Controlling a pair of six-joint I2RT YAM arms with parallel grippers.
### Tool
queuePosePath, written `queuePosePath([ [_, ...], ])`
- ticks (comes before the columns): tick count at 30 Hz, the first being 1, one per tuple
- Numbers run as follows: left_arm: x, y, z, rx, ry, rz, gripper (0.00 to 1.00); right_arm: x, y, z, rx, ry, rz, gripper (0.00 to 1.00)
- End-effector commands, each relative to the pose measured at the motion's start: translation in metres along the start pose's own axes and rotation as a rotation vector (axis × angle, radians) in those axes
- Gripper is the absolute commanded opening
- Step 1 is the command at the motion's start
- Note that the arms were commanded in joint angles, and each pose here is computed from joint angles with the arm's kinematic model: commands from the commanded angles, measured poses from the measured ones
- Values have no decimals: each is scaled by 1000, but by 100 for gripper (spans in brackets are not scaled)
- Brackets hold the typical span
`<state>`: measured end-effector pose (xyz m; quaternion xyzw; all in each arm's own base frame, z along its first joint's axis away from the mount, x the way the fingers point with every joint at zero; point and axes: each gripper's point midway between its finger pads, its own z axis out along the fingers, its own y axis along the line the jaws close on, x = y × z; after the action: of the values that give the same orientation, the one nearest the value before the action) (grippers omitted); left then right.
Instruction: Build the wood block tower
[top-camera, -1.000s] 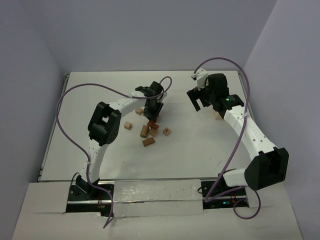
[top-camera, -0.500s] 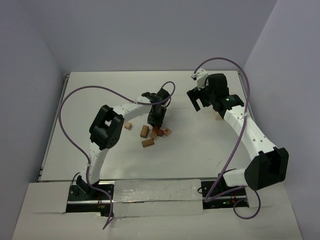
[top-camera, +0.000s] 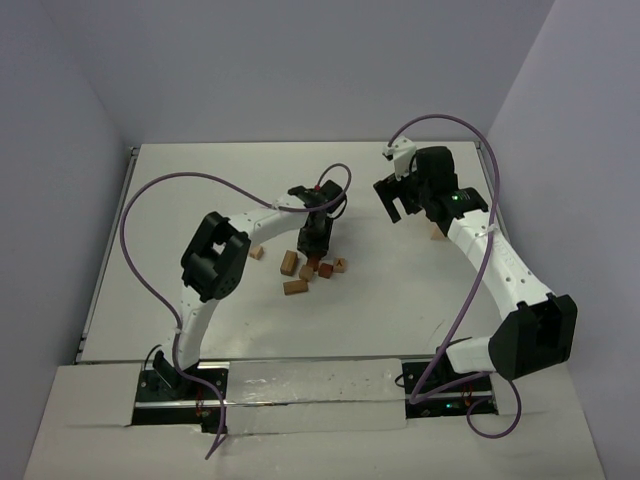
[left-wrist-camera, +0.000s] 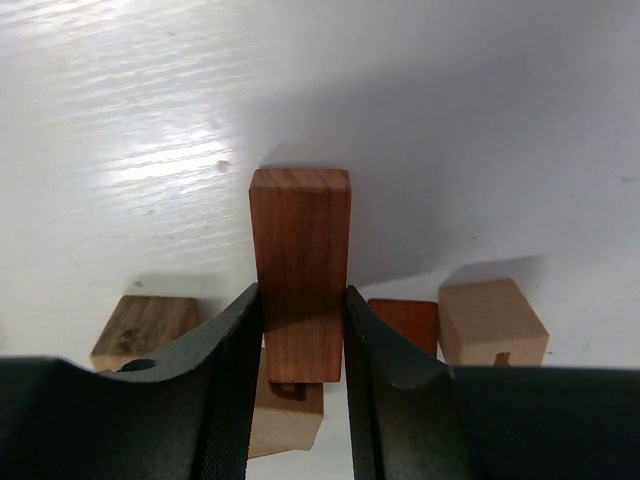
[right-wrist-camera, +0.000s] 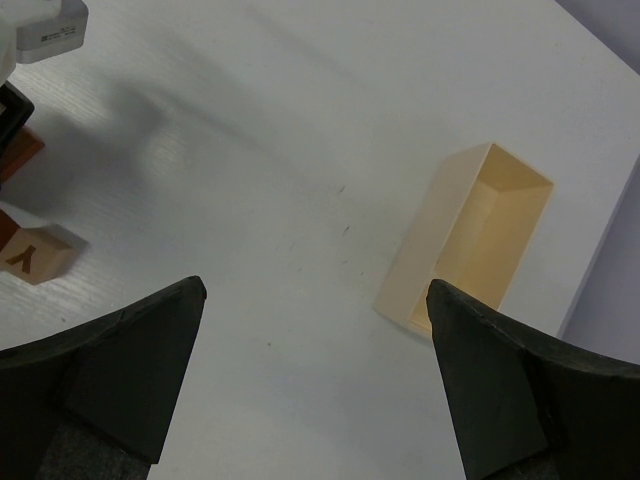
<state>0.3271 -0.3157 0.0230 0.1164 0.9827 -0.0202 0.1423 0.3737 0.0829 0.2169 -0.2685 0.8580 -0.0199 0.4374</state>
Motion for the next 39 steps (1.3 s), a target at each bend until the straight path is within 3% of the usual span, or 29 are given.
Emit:
queuePosePath([
  [1,-34,11,-34,-53,-110,-86,0,-20,-7,-2,7,-40,29,100],
  [9,-43,10,-37,15,-95,-145,0,-19,-2,3,-7,-23,75,100],
  [20,-98,21,-17,71,-164,-210,0,-29,-5,11,-3,-20,95,100],
  [32,-85,37,32,29,-79,-208,0,-33,-5,20,-15,-16,104,100],
  [39,-70,35,49,46,-17,-211,17,-33,-3,22,-23,-16,105,100],
])
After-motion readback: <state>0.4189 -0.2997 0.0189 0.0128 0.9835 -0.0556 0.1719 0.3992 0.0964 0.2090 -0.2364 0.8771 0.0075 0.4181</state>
